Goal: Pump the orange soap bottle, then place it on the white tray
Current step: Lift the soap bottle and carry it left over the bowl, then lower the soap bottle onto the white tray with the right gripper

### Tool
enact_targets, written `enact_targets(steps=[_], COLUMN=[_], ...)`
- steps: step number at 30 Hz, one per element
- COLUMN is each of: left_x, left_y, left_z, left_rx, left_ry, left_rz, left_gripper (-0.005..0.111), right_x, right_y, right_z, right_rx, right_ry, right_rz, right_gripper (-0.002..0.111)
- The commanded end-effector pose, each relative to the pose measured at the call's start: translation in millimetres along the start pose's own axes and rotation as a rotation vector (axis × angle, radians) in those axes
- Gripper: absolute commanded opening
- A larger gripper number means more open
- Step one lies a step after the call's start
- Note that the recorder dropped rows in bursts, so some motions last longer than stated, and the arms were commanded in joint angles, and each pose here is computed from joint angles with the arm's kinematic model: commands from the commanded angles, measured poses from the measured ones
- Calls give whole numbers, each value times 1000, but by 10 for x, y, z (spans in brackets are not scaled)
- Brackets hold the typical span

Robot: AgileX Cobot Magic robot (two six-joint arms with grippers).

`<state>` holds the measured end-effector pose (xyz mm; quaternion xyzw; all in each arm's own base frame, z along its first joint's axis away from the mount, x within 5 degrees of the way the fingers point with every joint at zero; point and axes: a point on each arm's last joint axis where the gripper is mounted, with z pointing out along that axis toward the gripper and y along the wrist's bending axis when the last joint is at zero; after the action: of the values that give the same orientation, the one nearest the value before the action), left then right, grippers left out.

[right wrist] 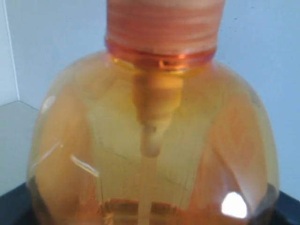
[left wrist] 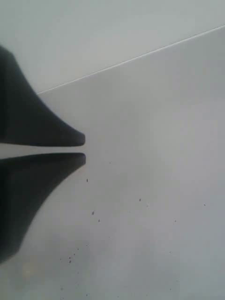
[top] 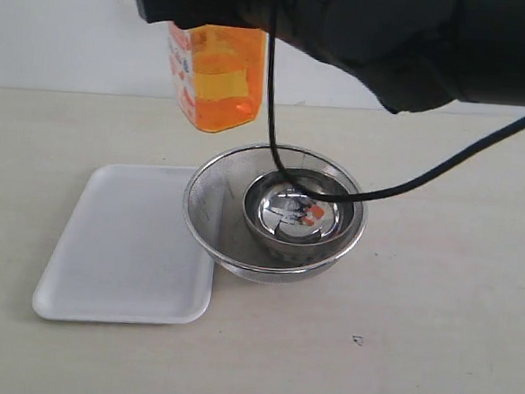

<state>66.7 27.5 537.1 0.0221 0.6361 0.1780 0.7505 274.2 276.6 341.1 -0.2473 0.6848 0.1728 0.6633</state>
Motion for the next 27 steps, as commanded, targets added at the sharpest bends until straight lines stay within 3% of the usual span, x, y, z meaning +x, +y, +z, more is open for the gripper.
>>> enact_targets(steps=[1, 16, 27], left_x=[-3, 1, 1], left_y=[9, 0, -1], left_z=[-5, -5, -4], left_rx=[-3, 7, 9], left_ry=[7, 12, 11], left_rz=[-7, -18, -18], left_gripper=[5, 5, 5], right_x=[-199, -26, 433], right_y=[139, 552, 714], right_z=[76, 537, 871], right_rx=[-5, -117, -144], right_ry=[-90, -49, 24], right_rz=[-17, -64, -118], right_gripper=[0, 0, 0])
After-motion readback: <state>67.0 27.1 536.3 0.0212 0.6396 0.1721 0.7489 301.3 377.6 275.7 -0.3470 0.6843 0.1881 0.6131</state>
